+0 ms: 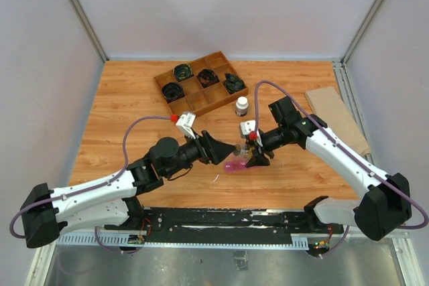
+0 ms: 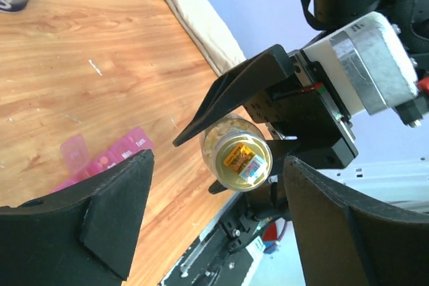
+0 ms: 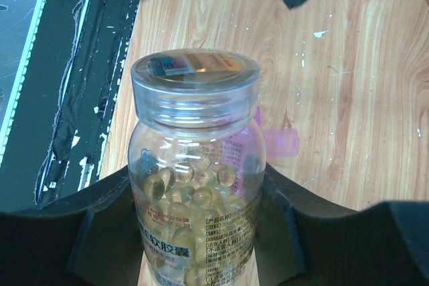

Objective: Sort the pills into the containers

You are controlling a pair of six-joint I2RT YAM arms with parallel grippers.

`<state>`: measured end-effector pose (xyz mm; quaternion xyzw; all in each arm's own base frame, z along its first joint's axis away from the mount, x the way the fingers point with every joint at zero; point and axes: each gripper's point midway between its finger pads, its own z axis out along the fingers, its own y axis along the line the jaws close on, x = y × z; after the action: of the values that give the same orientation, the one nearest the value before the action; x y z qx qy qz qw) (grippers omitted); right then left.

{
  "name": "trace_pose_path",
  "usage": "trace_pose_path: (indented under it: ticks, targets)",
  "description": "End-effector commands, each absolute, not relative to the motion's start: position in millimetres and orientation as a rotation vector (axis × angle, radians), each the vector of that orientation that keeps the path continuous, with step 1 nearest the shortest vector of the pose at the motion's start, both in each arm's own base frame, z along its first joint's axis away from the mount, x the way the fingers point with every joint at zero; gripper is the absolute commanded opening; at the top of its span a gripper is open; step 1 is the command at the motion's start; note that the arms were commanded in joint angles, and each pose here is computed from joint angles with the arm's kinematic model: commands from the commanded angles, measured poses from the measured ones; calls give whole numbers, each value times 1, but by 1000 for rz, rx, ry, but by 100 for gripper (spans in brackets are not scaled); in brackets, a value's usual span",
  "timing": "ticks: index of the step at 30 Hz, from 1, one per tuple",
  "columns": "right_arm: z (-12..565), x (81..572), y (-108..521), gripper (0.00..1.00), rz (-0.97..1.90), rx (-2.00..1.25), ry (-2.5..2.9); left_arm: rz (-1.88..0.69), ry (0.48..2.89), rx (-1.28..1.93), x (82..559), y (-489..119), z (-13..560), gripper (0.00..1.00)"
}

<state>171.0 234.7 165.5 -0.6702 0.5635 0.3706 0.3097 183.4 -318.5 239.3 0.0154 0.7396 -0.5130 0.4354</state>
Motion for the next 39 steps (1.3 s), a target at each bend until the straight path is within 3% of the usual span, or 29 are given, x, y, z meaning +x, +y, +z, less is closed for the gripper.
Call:
trace_pose_path:
  ticks: [1,6,12,18,39]
  targets:
    - [174,169,232,1,974,-1773,1462,-1181,1692,173,184,-300,250,84]
    - [175,165,232,1,989,-1786,1437,-1095,1465,489,163,-289,253,99]
    - [178,158,232,1,1017,-1807,1395,-934,915,884,126,-285,273,99]
    - [177,157,231,1,1023,-1813,1392,-833,871,1043,140,-317,277,99]
    - [178,155,231,1,1023,-1817,1381,-835,1013,1271,162,-355,239,59]
